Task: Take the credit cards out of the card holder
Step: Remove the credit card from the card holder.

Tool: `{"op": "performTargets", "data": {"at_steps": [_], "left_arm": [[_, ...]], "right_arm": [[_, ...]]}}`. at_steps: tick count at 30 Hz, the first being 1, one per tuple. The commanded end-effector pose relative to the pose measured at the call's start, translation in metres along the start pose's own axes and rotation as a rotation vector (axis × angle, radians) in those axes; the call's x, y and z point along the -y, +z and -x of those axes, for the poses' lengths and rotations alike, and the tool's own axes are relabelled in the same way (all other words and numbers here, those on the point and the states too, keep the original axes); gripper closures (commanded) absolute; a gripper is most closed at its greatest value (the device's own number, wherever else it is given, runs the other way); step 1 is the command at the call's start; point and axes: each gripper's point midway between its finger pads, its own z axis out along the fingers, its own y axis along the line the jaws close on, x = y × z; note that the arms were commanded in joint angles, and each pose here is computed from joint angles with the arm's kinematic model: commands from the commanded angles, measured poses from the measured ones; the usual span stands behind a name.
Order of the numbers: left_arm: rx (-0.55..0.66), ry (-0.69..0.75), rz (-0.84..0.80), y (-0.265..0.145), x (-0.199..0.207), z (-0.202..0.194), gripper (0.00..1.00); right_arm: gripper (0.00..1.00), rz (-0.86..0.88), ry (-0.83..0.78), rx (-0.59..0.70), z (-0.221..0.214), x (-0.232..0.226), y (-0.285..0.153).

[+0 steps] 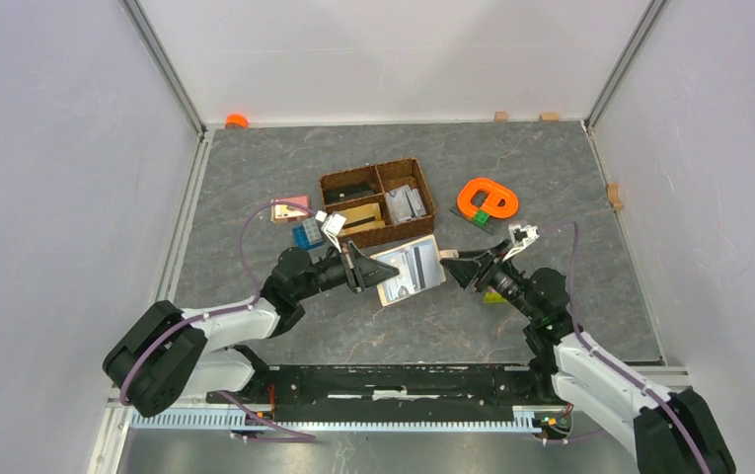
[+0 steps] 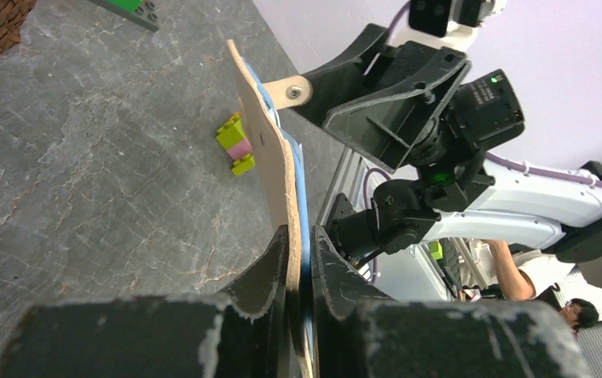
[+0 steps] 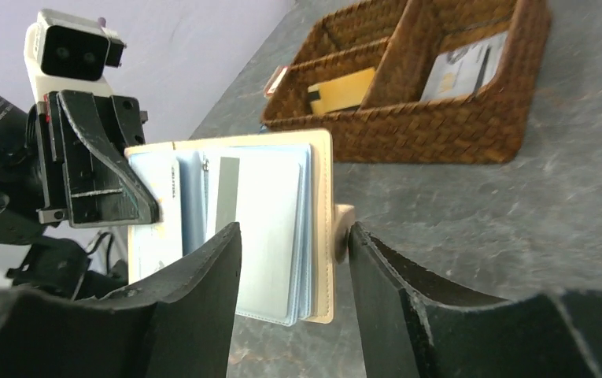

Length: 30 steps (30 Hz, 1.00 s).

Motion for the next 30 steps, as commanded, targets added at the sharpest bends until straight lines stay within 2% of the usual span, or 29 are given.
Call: {"op": "performTargets", "data": {"at_steps": [1, 4, 7, 9, 12, 14, 19, 24, 30], "left_arm": [[0.036, 0.05, -0.035, 0.008, 0.011, 0.018, 0.98], [0.032, 0.047, -0.046, 0.008, 0.013, 0.017, 0.98], [0.033, 0.05, -0.067, 0.008, 0.017, 0.018, 0.98], [0.033, 0.052, -0.082, 0.008, 0.02, 0.018, 0.98], [0.036, 0.054, -0.108, 0.007, 0.025, 0.019, 0.98], [0.038, 0.056, -0.13, 0.007, 0.029, 0.019, 0.98], [0.038, 0.048, -0.172, 0.006, 0.036, 0.019, 0.98], [0.034, 0.044, -0.184, 0.007, 0.038, 0.019, 0.98], [0.037, 0.043, -0.212, 0.005, 0.044, 0.02, 0.98]], "right_arm": [[0.43, -0.076, -0.151, 0.08, 0.034, 0.003, -0.001], [0.42, -0.015, -0.19, 0.129, 0.044, -0.012, -0.006], [0.47, 0.12, -0.195, 0.103, 0.043, -0.037, -0.004], [0.51, 0.221, -0.164, 0.048, 0.034, -0.053, -0.001], [0.62, 0.343, -0.083, -0.027, 0.02, -0.069, 0.002], [0.66, 0.439, -0.026, -0.059, 0.015, -0.084, -0.001], [0.69, 0.612, 0.087, -0.074, 0.016, -0.112, -0.014], [0.68, 0.652, 0.137, -0.113, 0.011, -0.118, -0.014], [0.64, 0.554, 0.105, -0.16, -0.004, -0.101, 0.002]]}}
